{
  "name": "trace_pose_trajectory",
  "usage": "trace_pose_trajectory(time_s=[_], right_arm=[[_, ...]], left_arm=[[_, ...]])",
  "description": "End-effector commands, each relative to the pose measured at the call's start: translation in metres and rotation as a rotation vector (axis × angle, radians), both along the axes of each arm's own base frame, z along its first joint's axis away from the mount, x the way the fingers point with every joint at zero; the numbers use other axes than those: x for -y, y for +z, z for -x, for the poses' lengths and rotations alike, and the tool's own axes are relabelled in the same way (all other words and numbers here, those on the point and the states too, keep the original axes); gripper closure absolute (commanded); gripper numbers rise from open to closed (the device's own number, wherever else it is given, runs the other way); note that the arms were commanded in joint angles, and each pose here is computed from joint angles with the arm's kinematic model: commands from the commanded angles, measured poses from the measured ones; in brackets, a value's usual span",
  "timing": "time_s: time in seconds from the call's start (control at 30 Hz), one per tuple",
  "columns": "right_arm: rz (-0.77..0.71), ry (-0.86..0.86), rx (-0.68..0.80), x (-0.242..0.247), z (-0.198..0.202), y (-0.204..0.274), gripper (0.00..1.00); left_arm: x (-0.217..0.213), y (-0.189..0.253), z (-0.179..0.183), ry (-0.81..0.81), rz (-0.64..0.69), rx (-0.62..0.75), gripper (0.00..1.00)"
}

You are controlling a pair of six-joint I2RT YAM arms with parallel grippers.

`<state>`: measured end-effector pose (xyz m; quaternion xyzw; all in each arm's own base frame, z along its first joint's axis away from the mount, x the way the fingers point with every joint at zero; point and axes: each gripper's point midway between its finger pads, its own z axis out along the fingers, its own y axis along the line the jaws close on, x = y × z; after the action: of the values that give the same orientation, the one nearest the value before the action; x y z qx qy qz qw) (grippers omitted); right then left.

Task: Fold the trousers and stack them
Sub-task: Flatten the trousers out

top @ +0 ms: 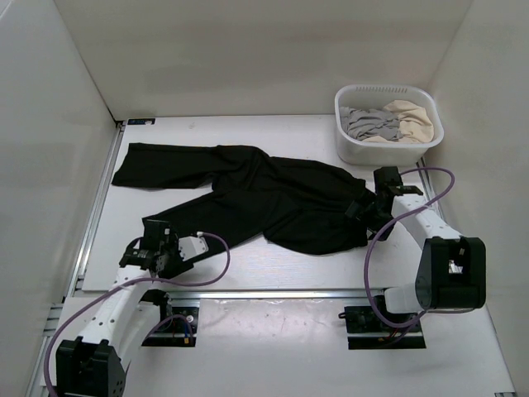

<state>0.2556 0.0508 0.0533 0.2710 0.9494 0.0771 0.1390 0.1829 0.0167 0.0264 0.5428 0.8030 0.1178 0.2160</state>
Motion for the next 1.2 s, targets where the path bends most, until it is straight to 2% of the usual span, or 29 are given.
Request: trace_pose_trajectory(time_s=[0.0, 0.1, 0.2, 0.27, 0.3, 0.4, 0.47, 0.53, 0.57, 0.63, 0.67, 0.7, 0.8, 0.97, 1.07, 1.17], right_arm=[[-0.027, -0.046, -0.010, -0.005, -0.004, -0.006, 0.06], [-0.020, -0.061, -0.034, -0.004, -0.002, -0.012, 0.06], [0.007, -0.058, -0.101, -0.003, 0.011, -0.020, 0.06], [0.041, -0.079, -0.125, 0.001, 0.017, -0.022, 0.06], [0.044, -0.079, -0.142, 0.001, 0.023, -0.026, 0.06], [0.034, -0.105, -0.182, 0.000, 0.034, -0.037, 0.09], [0.025, -0.108, -0.204, -0.005, 0.039, -0.046, 0.15], [0.036, -0.111, -0.205, -0.005, 0.037, -0.050, 0.25], [0.037, -0.111, -0.205, -0.005, 0.037, -0.054, 0.48], [0.067, -0.125, -0.240, 0.000, 0.043, -0.063, 0.77], [0.066, -0.135, -0.241, 0.002, 0.043, -0.063, 0.96], [0.072, -0.155, -0.218, 0.007, 0.034, -0.059, 1.00], [0.126, -0.171, -0.173, 0.025, 0.025, -0.038, 1.00], [0.171, -0.258, -0.040, 0.070, 0.007, 0.011, 1.00], [0.177, -0.312, -0.030, 0.097, 0.013, 0.022, 1.00], [0.167, -0.353, -0.015, 0.116, 0.012, 0.029, 1.00]], left_arm=[[-0.002, -0.016, 0.008, -0.060, -0.036, -0.027, 0.07], [-0.008, -0.034, 0.019, -0.093, -0.081, -0.046, 0.07], [-0.009, -0.037, 0.021, -0.067, -0.078, -0.048, 0.19], [-0.009, -0.039, 0.023, -0.031, -0.061, -0.058, 0.36], [-0.008, -0.037, 0.022, -0.016, -0.053, -0.060, 0.57], [-0.005, -0.026, 0.013, 0.073, -0.006, -0.048, 0.86], [-0.002, -0.018, 0.006, 0.148, 0.034, -0.042, 0.86], [-0.004, 0.002, -0.009, 0.211, 0.062, -0.004, 0.86], [-0.004, 0.005, -0.009, 0.234, 0.082, -0.022, 0.86], [-0.010, 0.029, -0.027, 0.305, 0.119, 0.028, 0.86], [-0.013, 0.039, -0.034, 0.323, 0.123, 0.052, 0.86], [-0.018, 0.047, -0.039, 0.342, 0.125, 0.064, 0.86], [-0.045, 0.096, -0.066, 0.431, 0.110, 0.191, 0.86], [-0.079, 0.163, -0.088, 0.499, -0.009, 0.370, 0.86], [-0.096, 0.174, -0.088, 0.526, -0.096, 0.408, 0.86], [-0.100, 0.163, -0.080, 0.515, -0.132, 0.386, 0.86]])
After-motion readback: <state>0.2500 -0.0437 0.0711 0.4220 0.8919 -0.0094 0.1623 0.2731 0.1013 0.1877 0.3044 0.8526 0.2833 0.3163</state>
